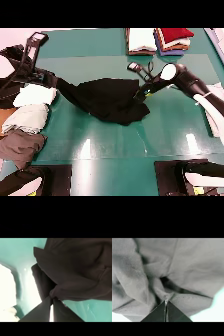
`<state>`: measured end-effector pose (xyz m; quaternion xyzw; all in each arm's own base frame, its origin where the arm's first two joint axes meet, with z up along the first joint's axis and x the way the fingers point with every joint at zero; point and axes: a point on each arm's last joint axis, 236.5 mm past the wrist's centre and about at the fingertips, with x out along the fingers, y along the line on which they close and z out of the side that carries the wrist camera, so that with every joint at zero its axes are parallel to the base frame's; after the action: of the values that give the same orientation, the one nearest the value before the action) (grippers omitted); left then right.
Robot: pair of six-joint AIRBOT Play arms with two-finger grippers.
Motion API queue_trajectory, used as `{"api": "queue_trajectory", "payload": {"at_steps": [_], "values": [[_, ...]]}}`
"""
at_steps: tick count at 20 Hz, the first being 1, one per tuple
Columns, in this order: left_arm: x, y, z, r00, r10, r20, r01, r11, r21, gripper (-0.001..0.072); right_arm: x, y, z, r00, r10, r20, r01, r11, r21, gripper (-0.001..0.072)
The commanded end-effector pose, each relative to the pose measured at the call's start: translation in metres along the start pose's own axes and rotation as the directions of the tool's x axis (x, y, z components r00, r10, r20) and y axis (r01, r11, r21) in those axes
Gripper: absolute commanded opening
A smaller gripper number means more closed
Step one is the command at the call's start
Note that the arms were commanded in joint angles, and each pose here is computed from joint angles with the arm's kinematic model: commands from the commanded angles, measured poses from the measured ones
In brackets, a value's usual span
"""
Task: Fold the shirts.
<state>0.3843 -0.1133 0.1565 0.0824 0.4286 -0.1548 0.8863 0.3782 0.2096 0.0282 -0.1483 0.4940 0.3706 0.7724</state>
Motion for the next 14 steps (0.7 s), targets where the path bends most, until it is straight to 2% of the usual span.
{"api": "queue_trajectory", "payload": {"at_steps": [1, 4, 8, 11, 14], "values": [[-0.059, 0.007, 0.043, 0.984, 0.039, 0.171, -0.038, 0.999, -0.008, 0.0022, -0.086, -0.015, 0.048, 0.973, -0.129, 0.191, 0.127, 0.992, 0.025, 0.0014], [-0.171, 0.006, 0.094, 0.897, 0.06, 0.437, -0.061, 0.998, -0.011, 0.0022, -0.218, -0.006, 0.087, 0.866, -0.241, 0.438, 0.242, 0.969, 0.055, 0.0014], [-0.34, 0.0, 0.115, 0.66, 0.073, 0.748, -0.065, 0.997, -0.04, 0.0022, -0.369, 0.031, 0.087, 0.677, -0.342, 0.651, 0.338, 0.931, 0.137, 0.0013], [-0.426, -0.007, 0.104, 0.499, 0.068, 0.864, -0.05, 0.998, -0.049, 0.0022, -0.442, 0.054, 0.071, 0.554, -0.401, 0.73, 0.389, 0.9, 0.199, 0.0013], [-0.457, -0.009, 0.097, 0.441, 0.066, 0.895, -0.05, 0.998, -0.049, 0.0022, -0.476, 0.059, 0.059, 0.5, -0.456, 0.737, 0.418, 0.872, 0.256, 0.0013]]}}
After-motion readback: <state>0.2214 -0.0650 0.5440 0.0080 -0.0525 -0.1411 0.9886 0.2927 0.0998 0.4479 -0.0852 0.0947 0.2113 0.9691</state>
